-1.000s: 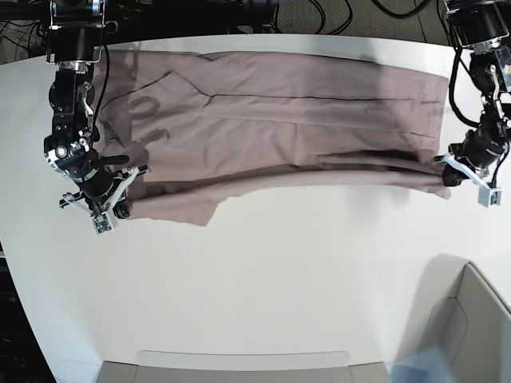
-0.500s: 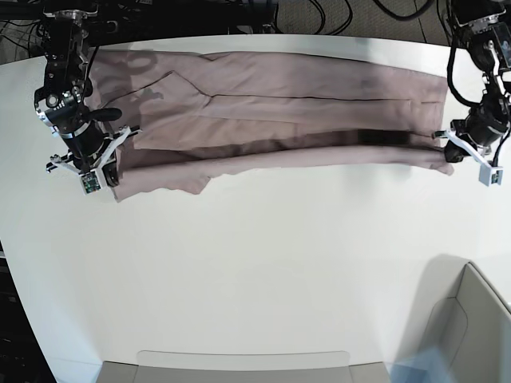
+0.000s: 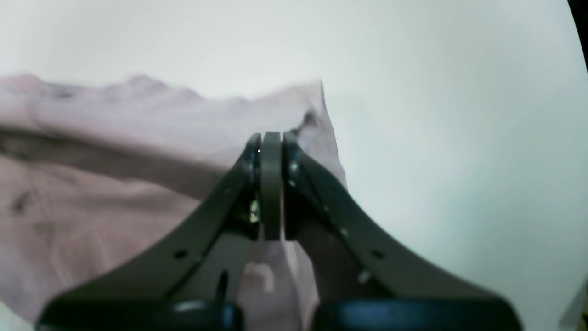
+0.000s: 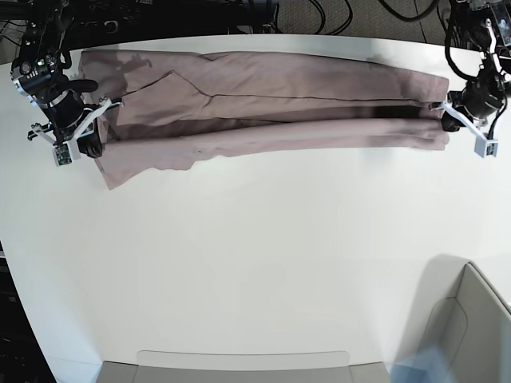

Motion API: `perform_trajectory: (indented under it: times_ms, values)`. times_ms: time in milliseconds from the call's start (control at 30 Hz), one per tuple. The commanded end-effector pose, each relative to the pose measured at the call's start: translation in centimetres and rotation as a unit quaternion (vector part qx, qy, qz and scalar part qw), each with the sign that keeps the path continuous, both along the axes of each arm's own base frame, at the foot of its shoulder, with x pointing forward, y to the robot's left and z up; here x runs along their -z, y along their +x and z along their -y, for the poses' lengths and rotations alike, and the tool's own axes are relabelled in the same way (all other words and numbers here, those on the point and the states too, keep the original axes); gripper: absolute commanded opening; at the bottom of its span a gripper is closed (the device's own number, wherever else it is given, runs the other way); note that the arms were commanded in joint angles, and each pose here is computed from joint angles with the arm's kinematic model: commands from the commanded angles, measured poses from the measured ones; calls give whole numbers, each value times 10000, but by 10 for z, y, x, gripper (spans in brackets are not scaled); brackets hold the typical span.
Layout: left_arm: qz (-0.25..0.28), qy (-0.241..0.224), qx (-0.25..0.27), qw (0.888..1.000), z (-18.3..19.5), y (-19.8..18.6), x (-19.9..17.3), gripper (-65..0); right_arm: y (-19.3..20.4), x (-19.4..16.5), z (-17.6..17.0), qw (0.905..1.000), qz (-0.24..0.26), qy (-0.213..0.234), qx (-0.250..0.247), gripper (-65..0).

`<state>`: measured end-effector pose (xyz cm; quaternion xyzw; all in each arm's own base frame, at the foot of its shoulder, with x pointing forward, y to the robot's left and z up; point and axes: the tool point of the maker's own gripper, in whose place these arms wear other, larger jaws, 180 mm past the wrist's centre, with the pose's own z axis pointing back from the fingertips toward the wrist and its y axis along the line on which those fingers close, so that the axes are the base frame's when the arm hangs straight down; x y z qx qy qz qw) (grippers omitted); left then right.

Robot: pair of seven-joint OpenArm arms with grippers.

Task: Fold the T-shirt properly
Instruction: 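Lift the hem and fold it over onto the folded shoulder edge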

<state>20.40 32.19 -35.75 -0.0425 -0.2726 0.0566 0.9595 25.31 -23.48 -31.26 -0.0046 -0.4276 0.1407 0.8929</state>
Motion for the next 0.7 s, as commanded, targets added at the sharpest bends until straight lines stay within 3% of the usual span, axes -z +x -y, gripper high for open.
perform_trajectory:
  times_ms: [0, 567, 600, 667]
  values:
    - [149, 101, -10, 9998, -5, 4, -9, -650, 3, -13, 2, 9998, 201, -71, -50, -650]
    - [-195, 183, 56, 9996, -3, -28, 0, -650, -51, 16, 7, 9987, -490, -130, 22, -650]
    - [-190, 194, 63, 9996, -3, -29, 0, -625, -51, 16, 6, 9987, -496, -123, 10, -635]
    - [-112, 228, 85, 9996, -2, -27, -4, -541, -51, 16, 5, 9987, -501, -116, -2, -541]
